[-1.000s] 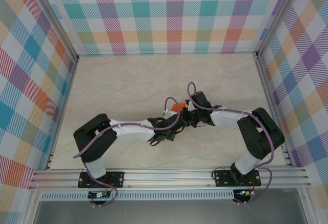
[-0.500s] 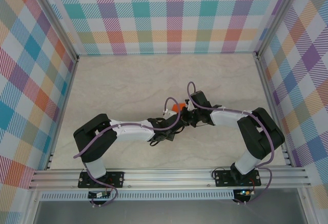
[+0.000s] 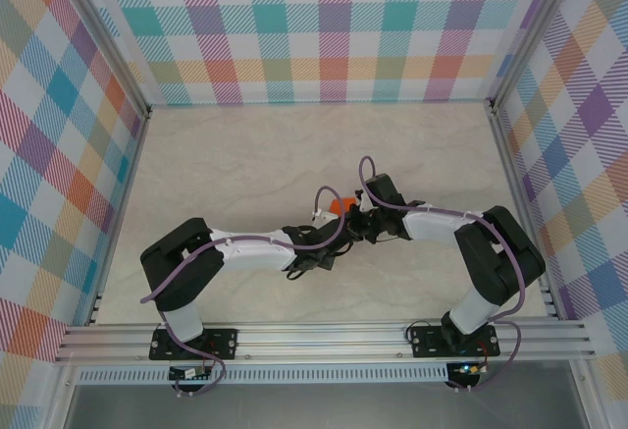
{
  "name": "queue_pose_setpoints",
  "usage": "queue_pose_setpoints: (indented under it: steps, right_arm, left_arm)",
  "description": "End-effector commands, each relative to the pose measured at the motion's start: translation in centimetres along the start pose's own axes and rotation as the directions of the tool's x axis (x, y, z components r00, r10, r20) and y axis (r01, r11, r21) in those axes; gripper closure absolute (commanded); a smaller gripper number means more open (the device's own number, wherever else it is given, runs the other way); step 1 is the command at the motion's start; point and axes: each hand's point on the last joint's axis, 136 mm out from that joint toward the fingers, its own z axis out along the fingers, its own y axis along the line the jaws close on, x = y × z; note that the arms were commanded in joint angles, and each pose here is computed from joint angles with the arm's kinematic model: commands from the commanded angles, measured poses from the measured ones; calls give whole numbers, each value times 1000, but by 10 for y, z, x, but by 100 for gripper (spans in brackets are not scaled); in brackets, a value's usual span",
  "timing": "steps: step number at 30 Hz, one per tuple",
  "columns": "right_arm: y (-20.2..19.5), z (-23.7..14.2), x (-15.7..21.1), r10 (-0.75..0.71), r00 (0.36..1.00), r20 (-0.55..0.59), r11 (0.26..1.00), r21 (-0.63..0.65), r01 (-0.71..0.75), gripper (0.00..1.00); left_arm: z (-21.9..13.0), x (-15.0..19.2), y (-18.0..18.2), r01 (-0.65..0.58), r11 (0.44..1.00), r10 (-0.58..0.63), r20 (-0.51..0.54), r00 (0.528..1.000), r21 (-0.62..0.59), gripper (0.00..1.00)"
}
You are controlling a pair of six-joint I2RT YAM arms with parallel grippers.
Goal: Fold a paper plane with a square sheet of paper (pick it up from the middle)
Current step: Fourth fold the wing at the center of the table.
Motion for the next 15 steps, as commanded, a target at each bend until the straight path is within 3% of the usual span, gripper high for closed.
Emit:
queue_pose_setpoints:
  steps: [1, 7, 15]
  right_arm:
    - [8, -5, -1, -26, 1000, 0, 1000, -18, 26, 93]
    - [5, -4, 0, -18, 1000, 2, 1000, -14, 18, 93]
    - [7, -5, 0, -21, 1000, 2, 1000, -18, 21, 92]
  left_arm:
    - [-11, -2, -1, 8, 1000, -8, 20, 1000, 23, 70]
    - [-22, -14, -1, 37, 998, -42, 92, 995, 53, 69]
    - [-10, -5, -5, 20, 999, -22, 44, 999, 48, 79]
